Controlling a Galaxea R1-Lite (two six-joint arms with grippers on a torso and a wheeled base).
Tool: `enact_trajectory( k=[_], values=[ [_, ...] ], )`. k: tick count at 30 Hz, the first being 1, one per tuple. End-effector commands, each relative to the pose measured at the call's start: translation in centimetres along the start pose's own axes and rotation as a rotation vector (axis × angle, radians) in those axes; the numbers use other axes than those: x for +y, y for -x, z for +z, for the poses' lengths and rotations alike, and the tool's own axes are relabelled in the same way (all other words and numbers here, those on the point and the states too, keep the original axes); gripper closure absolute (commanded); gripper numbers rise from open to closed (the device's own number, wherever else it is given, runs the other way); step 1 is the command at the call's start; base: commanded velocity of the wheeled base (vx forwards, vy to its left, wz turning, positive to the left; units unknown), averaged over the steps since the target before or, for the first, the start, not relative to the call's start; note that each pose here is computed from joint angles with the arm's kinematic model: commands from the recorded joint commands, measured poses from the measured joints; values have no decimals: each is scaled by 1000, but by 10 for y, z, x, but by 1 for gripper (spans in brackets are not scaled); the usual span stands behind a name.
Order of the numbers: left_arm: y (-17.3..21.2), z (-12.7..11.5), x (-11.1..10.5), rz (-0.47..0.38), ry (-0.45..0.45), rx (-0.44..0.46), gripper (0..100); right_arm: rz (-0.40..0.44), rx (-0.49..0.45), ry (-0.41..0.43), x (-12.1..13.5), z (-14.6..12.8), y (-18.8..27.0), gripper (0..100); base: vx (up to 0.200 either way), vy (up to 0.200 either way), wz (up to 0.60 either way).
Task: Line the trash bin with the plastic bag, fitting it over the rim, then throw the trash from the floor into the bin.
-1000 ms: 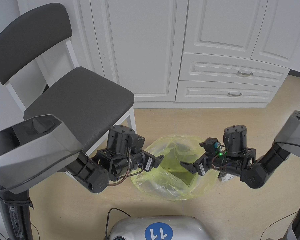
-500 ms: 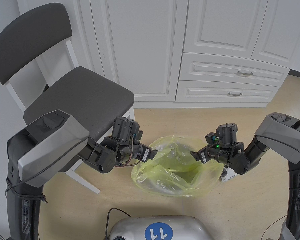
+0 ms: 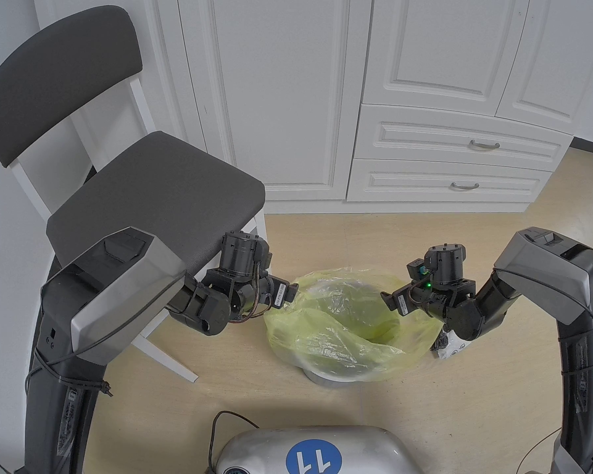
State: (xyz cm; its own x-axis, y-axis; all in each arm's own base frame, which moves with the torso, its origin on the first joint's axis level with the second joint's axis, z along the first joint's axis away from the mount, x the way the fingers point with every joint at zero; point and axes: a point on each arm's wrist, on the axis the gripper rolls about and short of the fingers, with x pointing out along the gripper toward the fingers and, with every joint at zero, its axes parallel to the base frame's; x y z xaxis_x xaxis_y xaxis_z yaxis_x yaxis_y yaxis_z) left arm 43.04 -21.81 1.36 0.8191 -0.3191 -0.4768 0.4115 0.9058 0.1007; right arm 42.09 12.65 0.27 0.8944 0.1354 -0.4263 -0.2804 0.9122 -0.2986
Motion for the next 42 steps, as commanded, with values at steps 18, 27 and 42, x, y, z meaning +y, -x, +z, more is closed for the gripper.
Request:
enact_trajectory(
  k=[18, 27, 42],
  values=[
    [-19, -10, 21, 92, 42, -11, 0, 23, -34, -131, -8, 15, -6, 0, 0, 0, 0],
    [25, 8, 19, 74, 30, -11, 0, 106, -115, -174, -8, 53, 49, 0, 0, 0, 0],
    [29, -20, 19, 69, -15, 97, 0, 107, 91, -70, -53, 27, 53, 0, 0, 0, 0]
  ],
)
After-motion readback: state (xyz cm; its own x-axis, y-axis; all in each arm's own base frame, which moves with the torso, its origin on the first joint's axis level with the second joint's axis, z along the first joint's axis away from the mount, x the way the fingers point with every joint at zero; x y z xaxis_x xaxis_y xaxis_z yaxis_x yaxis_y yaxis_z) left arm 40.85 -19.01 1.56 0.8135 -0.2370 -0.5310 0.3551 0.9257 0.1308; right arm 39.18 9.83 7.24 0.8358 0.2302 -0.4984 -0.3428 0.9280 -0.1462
